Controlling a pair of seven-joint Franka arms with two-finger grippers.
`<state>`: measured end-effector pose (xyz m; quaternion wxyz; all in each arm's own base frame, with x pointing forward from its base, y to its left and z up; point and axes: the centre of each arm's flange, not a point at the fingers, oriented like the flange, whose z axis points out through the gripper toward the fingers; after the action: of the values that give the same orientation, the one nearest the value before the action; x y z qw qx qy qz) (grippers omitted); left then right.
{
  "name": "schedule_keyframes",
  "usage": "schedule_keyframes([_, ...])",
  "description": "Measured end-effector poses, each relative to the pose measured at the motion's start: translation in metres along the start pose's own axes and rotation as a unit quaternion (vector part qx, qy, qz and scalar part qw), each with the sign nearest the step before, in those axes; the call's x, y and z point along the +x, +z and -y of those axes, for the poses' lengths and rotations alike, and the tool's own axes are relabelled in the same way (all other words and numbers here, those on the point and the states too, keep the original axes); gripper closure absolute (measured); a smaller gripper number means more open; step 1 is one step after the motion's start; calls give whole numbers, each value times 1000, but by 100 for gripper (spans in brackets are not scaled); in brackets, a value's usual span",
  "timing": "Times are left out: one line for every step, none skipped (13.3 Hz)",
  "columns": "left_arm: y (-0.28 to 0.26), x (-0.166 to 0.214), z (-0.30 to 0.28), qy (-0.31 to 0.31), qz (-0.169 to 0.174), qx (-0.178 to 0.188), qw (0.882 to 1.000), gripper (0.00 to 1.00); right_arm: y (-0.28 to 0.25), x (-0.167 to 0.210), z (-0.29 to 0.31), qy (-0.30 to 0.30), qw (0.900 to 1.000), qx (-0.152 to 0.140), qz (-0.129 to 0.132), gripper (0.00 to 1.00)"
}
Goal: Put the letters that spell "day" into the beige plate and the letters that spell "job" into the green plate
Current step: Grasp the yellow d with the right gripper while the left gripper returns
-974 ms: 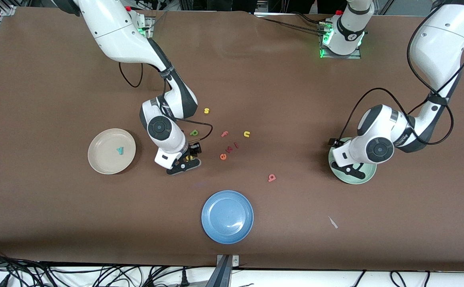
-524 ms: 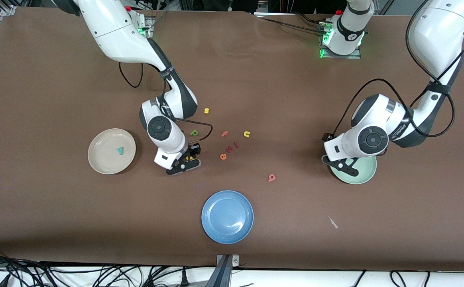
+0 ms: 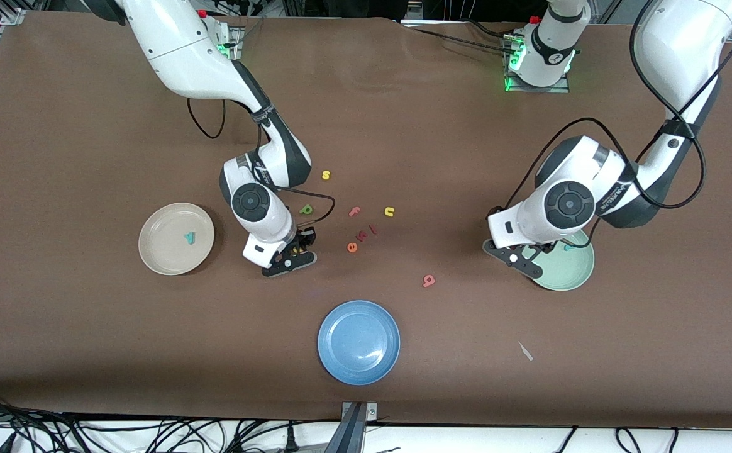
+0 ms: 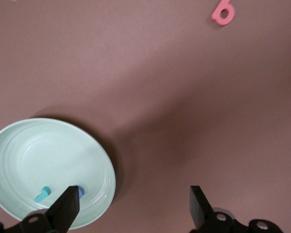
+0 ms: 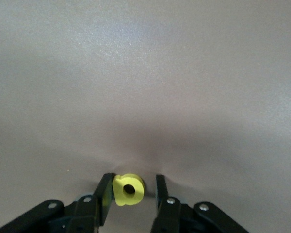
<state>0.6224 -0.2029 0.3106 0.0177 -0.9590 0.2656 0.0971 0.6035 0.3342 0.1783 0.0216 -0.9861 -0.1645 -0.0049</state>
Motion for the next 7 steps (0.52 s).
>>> schedule_keyframes([0, 6, -6, 4, -4, -4, 1000, 0, 0, 0, 0, 2, 1000, 0, 0, 58])
schedule_keyframes([-1, 14, -14, 10, -9, -9, 1000, 0, 0, 0, 0, 4, 1000, 0, 0, 60])
schedule_keyframes([-2, 24, -24, 17, -15, -13, 1000, 0, 0, 0, 0, 4, 1000, 0, 0, 61])
schedule_keyframes([-6, 34, -36, 23, -23, -16, 999, 0, 0, 0, 0, 5, 1000, 0, 0, 62])
schedule_keyframes([-6, 45, -45, 28, -29, -17, 999, 0, 0, 0, 0, 5, 1000, 0, 0, 62])
schedule_keyframes([-4, 56, -52, 30, -33, -20, 999, 0, 0, 0, -1, 6, 1000, 0, 0, 64])
schedule_keyframes([0, 66, -59, 34, -37, -23, 998, 0, 0, 0, -1, 7, 1000, 0, 0, 64])
